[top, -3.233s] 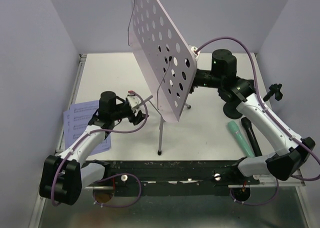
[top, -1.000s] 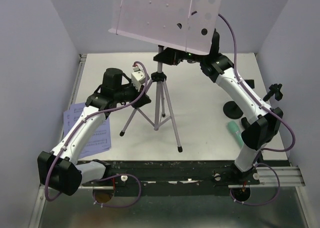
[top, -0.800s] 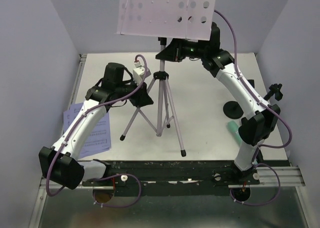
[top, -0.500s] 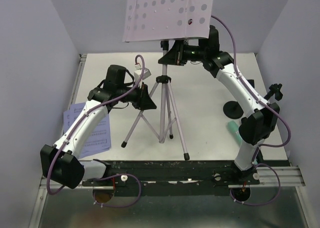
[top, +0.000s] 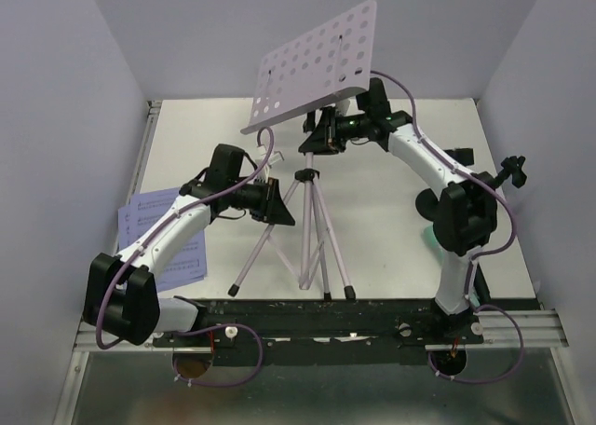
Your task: Pack up the instrument practice props
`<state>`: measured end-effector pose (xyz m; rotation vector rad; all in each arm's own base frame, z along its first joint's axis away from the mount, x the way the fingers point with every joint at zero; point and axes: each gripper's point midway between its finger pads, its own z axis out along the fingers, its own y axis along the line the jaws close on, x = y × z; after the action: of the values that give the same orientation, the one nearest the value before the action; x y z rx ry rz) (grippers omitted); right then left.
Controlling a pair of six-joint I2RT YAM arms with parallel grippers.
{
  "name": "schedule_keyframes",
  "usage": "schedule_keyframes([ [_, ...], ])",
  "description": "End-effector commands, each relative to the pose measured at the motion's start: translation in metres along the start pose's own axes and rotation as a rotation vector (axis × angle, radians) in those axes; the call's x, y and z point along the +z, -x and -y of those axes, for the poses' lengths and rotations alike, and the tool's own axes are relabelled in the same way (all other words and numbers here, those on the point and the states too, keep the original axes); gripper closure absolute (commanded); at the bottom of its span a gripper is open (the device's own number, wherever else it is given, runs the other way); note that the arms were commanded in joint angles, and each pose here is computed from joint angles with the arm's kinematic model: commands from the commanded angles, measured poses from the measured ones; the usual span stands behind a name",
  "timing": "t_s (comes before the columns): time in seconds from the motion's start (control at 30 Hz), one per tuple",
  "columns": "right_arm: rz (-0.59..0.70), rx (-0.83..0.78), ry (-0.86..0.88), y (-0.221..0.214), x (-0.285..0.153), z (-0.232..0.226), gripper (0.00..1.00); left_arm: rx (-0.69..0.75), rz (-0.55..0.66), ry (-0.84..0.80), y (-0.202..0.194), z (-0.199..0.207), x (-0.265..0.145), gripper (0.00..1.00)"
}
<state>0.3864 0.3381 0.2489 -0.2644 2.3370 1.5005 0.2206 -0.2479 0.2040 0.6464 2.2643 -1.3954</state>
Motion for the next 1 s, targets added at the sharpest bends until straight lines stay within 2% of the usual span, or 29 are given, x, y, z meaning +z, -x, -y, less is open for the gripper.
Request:
schedule_keyframes([
  [0.0, -0.103, -0.03, -0.044, -0.029, 0.023, 0.042, 1.0, 0.463, 0.243, -0.119, 0.053, 0.021, -0.01, 1.0],
  [0.2, -0.106, -0.032, -0.102, -0.03, 0.036, 0.073, 1.0, 0.404, 0.264, -0.054, 0.048, -0.008, -0.007, 1.0],
  [0.3, -0.098, -0.043, -0.208, -0.031, 0.04, 0.103, 1.0, 0.367, 0.268, -0.025, 0.046, -0.021, -0.004, 1.0],
  [0.53, -0.104, -0.059, -0.286, -0.027, 0.055, 0.144, 1.0, 0.345, 0.257, -0.002, 0.046, -0.032, 0.0, 1.0],
  [0.57, -0.105, -0.071, -0.277, -0.025, 0.057, 0.144, 0.92, 0.343, 0.259, 0.005, 0.046, -0.033, 0.0, 1.0],
  [0.67, -0.125, -0.089, -0.173, -0.026, 0.058, 0.133, 0.51, 0.341, 0.263, 0.011, 0.044, -0.035, -0.001, 1.0],
  [0.73, -0.156, -0.088, -0.062, -0.03, 0.053, 0.117, 0.31, 0.319, 0.278, 0.034, 0.045, -0.041, -0.002, 1.0],
  [0.8, -0.182, -0.056, 0.006, -0.038, 0.045, 0.106, 0.19, 0.28, 0.305, 0.06, 0.048, -0.049, -0.006, 1.0],
  [0.97, -0.141, -0.019, -0.018, -0.041, 0.004, 0.105, 0.06, 0.207, 0.379, 0.128, 0.056, -0.07, -0.018, 1.0],
])
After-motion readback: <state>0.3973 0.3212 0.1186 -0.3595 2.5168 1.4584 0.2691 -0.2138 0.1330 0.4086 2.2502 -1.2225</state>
